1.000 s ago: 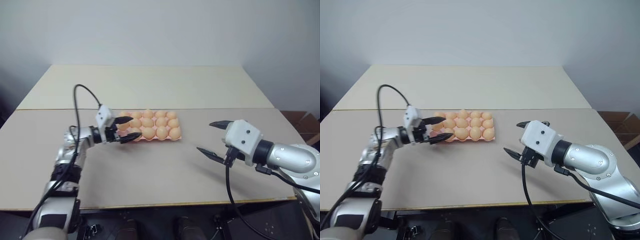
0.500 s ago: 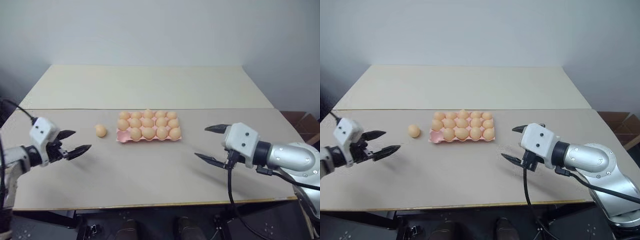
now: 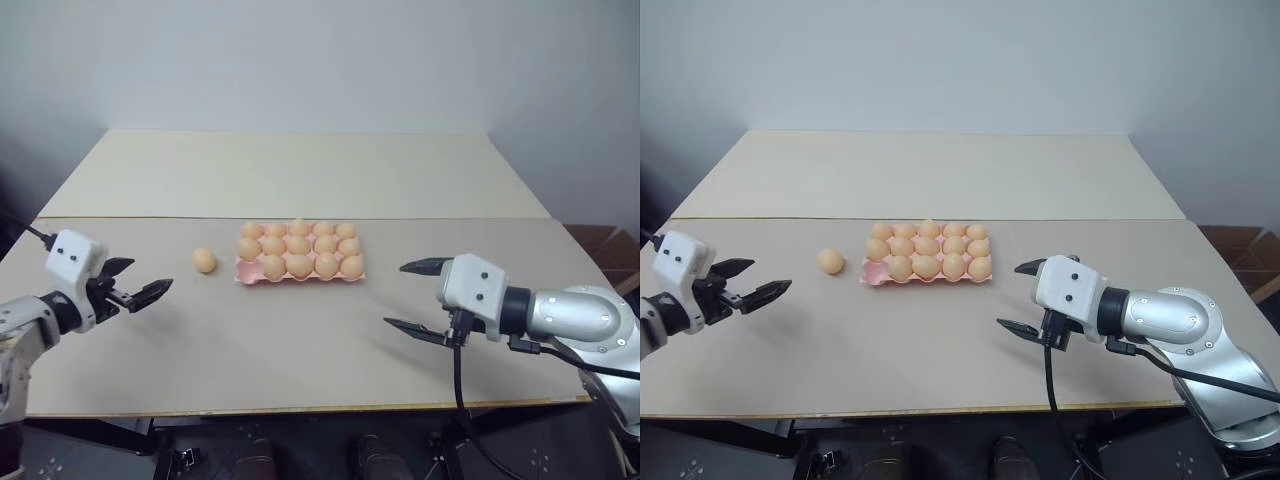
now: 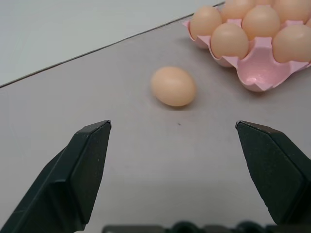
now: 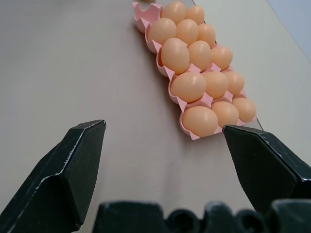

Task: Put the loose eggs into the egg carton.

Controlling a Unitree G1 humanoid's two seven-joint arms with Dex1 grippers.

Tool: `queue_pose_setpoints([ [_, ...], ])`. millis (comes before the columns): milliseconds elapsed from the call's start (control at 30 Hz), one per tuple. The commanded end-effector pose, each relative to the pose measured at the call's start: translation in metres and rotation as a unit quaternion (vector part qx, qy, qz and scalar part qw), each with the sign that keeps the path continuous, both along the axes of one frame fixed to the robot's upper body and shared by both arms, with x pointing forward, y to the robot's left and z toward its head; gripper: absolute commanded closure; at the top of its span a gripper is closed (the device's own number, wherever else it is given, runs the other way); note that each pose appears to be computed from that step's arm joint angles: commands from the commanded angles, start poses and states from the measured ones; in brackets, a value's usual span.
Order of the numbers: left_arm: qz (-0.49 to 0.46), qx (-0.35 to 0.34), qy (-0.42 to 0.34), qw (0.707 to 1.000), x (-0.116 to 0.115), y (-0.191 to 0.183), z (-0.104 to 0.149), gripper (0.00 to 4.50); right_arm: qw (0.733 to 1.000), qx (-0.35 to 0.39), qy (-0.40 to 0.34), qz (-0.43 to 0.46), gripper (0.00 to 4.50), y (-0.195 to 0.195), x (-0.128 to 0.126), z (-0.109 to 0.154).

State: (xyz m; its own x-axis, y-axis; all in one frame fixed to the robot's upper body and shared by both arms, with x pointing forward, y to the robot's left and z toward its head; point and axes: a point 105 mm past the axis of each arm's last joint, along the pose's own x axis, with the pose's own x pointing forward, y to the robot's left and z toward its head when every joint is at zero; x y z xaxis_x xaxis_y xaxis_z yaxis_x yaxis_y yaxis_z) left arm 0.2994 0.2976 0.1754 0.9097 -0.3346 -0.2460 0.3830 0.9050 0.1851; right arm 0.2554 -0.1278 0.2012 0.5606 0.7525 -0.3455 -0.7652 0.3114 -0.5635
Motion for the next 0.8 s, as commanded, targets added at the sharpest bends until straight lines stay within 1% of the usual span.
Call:
queue_pose_setpoints([
  [33, 0.022, -0.02, -0.03, 0.999, 0.017, -0.005, 0.004, 0.03, 1.0, -0.006, -0.029, 0.003, 0.0, 0.001, 0.0, 0.008],
  [100, 0.032, -0.028, -0.034, 0.999, 0.027, -0.009, -0.004, 0.03, 0.999, -0.01, -0.033, 0.001, 0.0, 0.0, 0.0, 0.009],
  [167, 0.05, -0.031, -0.036, 0.998, 0.042, -0.013, -0.014, 0.03, 0.999, -0.01, -0.035, -0.001, 0.0, 0.0, 0.0, 0.01],
  [300, 0.057, -0.046, -0.036, 0.997, 0.067, -0.025, -0.024, 0.03, 0.999, -0.013, -0.036, -0.003, 0.0, -0.001, 0.0, 0.01],
  [500, 0.028, -0.045, -0.046, 0.998, 0.085, -0.042, -0.029, 0.03, 0.999, -0.011, -0.039, -0.017, 0.0, -0.003, 0.001, 0.01],
  [600, 0.028, -0.05, -0.036, 0.998, 0.096, -0.047, -0.034, 0.03, 0.999, -0.007, -0.039, -0.029, 0.0, -0.005, 0.002, 0.007],
  [800, 0.036, -0.043, -0.022, 0.998, 0.104, -0.049, -0.045, 0.03, 0.998, -0.004, -0.042, -0.044, 0.0, -0.008, 0.002, 0.007],
])
